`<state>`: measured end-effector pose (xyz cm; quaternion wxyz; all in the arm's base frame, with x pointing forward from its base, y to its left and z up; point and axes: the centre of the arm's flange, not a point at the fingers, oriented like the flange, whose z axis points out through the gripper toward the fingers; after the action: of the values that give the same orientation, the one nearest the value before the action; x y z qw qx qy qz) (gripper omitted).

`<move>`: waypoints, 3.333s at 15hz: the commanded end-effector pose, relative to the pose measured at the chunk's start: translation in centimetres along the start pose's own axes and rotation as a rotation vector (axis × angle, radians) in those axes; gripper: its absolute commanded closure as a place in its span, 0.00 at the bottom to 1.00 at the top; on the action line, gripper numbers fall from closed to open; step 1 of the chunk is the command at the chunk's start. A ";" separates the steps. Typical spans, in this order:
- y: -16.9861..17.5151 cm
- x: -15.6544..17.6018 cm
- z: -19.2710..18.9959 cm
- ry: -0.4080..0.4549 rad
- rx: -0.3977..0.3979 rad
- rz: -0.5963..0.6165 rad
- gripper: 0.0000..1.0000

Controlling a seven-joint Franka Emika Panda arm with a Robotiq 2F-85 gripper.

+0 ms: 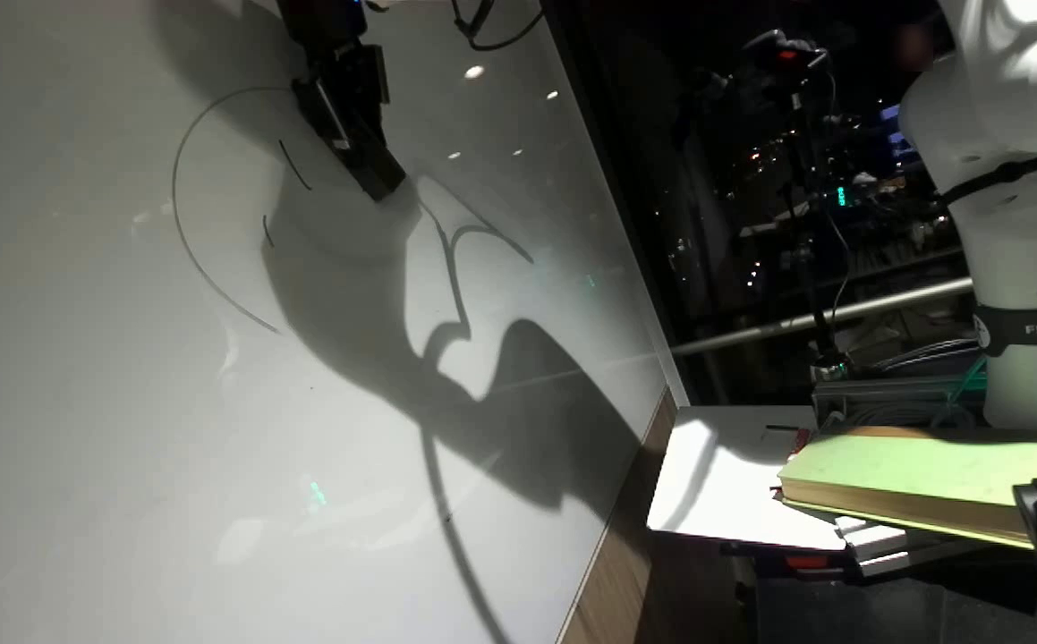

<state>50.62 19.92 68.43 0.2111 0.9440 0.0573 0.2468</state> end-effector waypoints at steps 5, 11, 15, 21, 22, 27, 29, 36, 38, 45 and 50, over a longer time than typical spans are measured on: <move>-12.9 6.0 -5.5 0.175 0.102 -0.097 0.70; -13.4 7.0 -4.0 0.138 0.103 -0.103 0.70; -14.0 5.8 -2.9 0.115 0.104 -0.102 0.70; -16.2 2.7 2.7 0.059 0.087 -0.134 0.70; -16.5 2.5 3.8 0.048 0.085 -0.137 0.70; -18.6 1.1 5.6 0.028 0.086 -0.157 0.70; -19.8 0.4 6.1 0.024 0.090 -0.169 0.70; -22.6 0.0 8.1 0.024 0.095 -0.203 0.70; -22.0 0.5 7.6 0.032 0.090 -0.201 0.70; -20.7 2.5 5.0 0.056 0.093 -0.184 0.70; -17.8 4.9 2.6 0.072 0.084 -0.149 0.70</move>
<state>51.92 37.85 55.93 0.1893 0.9457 0.1499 0.2176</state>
